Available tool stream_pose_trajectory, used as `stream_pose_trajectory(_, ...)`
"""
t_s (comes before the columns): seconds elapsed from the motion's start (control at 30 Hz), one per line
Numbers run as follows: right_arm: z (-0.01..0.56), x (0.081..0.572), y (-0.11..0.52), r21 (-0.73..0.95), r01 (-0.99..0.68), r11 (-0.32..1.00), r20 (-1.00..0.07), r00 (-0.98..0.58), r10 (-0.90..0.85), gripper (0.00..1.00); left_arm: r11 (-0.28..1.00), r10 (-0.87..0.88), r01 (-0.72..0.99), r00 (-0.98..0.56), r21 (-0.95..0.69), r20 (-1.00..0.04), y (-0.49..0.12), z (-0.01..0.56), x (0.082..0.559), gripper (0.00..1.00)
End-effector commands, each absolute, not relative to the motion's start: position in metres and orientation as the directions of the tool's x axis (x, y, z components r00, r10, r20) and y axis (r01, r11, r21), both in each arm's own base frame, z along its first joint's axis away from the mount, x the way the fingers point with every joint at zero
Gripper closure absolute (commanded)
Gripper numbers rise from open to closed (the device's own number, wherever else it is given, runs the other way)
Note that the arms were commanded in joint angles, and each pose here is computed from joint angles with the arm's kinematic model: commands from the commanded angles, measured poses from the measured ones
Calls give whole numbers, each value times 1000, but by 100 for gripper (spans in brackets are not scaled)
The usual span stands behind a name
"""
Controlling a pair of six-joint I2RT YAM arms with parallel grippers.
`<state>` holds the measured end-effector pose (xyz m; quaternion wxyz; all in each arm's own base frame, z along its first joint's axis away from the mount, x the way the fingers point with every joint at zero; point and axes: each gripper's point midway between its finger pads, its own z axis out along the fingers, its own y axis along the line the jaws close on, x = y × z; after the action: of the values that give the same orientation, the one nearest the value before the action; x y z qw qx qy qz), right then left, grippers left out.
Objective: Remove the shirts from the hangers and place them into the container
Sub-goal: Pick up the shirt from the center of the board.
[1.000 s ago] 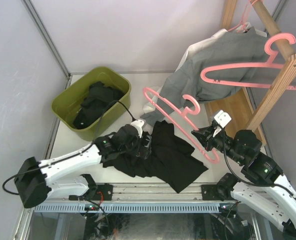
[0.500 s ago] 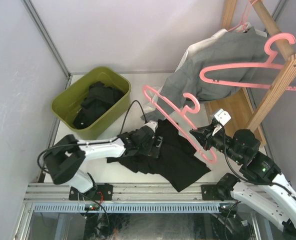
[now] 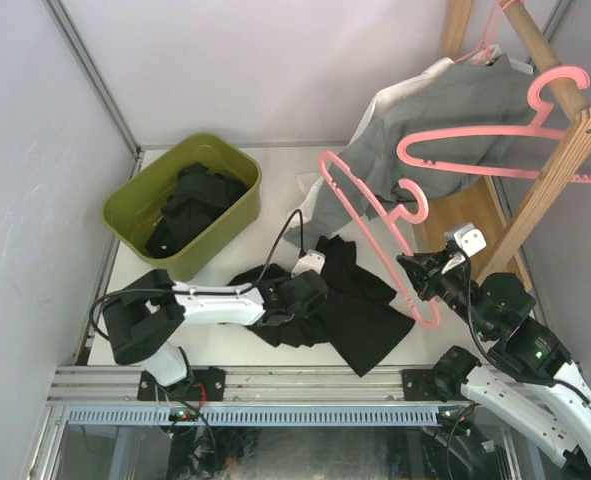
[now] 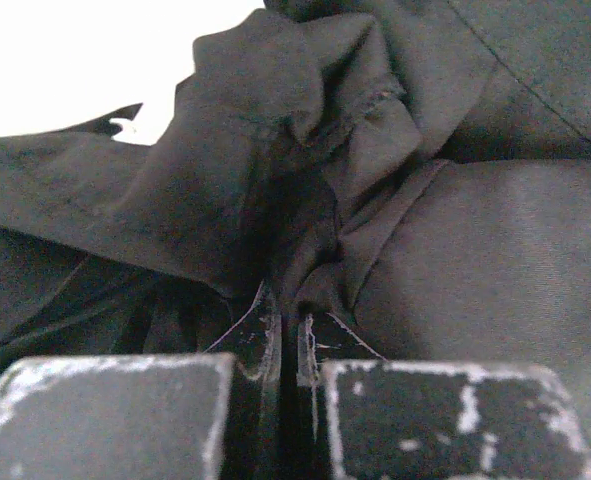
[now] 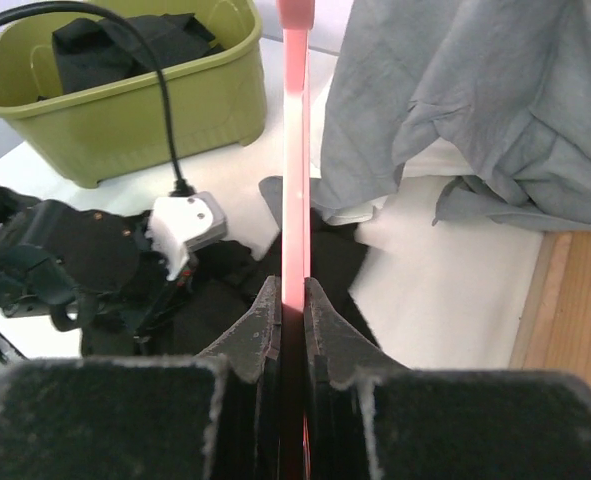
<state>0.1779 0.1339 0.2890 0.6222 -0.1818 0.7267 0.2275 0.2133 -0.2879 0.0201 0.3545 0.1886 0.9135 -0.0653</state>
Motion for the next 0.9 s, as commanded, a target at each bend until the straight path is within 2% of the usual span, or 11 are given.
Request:
stream_pose_trajectory(0.0,308,185,126,142,-496,857,-989,-106,103,100,913,403,345,-685,217,-607,-220,39,200,100)
stream_pose_trajectory(0.17,305,187,123,150,-476,867,-987,-118,106,100,957,255,249,-488,147,-834,-211,171,228,100)
stream_pose_trajectory(0.3,306,189,123,163,-465,870,-986,-117,122,100,976,174,182,-342,117,-924,-182,262,239,100)
stream_pose_trajectory(0.63,305,190,128,169,-478,862,-985,-124,124,100,993,64,111,-136,49,-989,-104,400,250,100)
stream_pose_trajectory(0.87,307,191,142,200,-515,834,-979,-145,145,100,991,97,-84,-79,104,-992,-46,458,291,100)
